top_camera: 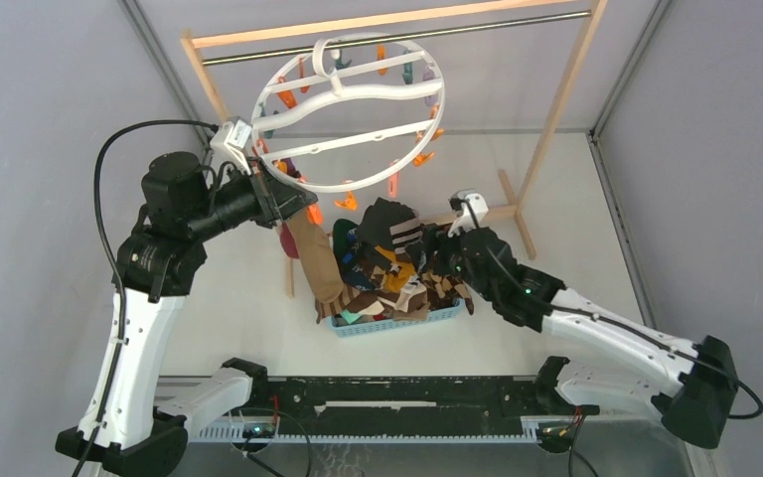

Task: Clip the socks to the hanger
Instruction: Pick up the sock from the bin.

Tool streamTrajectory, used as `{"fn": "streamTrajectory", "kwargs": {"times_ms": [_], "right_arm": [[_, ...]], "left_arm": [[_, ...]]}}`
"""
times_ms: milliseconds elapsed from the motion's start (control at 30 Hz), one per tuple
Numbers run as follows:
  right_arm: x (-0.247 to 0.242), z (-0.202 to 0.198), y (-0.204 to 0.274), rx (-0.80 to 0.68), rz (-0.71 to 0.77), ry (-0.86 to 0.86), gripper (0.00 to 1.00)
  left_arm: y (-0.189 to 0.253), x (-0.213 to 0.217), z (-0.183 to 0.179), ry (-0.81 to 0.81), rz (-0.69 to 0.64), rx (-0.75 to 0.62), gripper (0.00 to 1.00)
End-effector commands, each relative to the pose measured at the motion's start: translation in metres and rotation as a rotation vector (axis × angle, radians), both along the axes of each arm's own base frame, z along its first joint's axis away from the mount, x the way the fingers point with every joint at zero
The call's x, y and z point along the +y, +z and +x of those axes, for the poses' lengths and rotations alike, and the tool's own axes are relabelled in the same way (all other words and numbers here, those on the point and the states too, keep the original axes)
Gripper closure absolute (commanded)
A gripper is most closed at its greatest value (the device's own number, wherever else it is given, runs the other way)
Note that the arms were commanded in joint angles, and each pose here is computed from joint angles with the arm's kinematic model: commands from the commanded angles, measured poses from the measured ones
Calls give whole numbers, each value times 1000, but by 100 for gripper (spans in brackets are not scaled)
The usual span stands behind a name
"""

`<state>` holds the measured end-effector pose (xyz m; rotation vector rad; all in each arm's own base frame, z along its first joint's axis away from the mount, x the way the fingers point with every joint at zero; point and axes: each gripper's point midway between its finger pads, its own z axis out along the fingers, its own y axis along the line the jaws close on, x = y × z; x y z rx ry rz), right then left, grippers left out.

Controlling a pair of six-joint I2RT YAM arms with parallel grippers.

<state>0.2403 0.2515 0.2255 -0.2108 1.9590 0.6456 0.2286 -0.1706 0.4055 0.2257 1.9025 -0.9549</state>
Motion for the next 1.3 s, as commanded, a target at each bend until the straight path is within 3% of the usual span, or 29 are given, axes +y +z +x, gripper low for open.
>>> {"fn": "streamTrajectory", "kwargs": {"times_ms": [0, 267, 600, 767, 967, 1100, 1267], "right_arm": [[31, 20, 33, -118, 140, -43, 28], [53, 42, 14, -199, 35, -180, 36], [48, 56, 9, -228, 10, -279, 55], [56, 58, 8, -225, 13, -248, 54], [63, 58, 3, -208, 4, -223, 44], [60, 62, -4, -176, 7, -248, 54], [53, 66, -7, -158, 5, -274, 82]], "left_arm": [[27, 3, -6, -9, -1, -99, 100], [27, 4, -7, -14, 9, -107, 100], [26, 3, -8, -20, 14, -109, 100], [26, 4, -9, -22, 14, -111, 100], [26, 3, -10, -25, 16, -113, 100], [26, 3, -10, -26, 15, -112, 100], [26, 3, -10, -26, 16, -113, 100]]}}
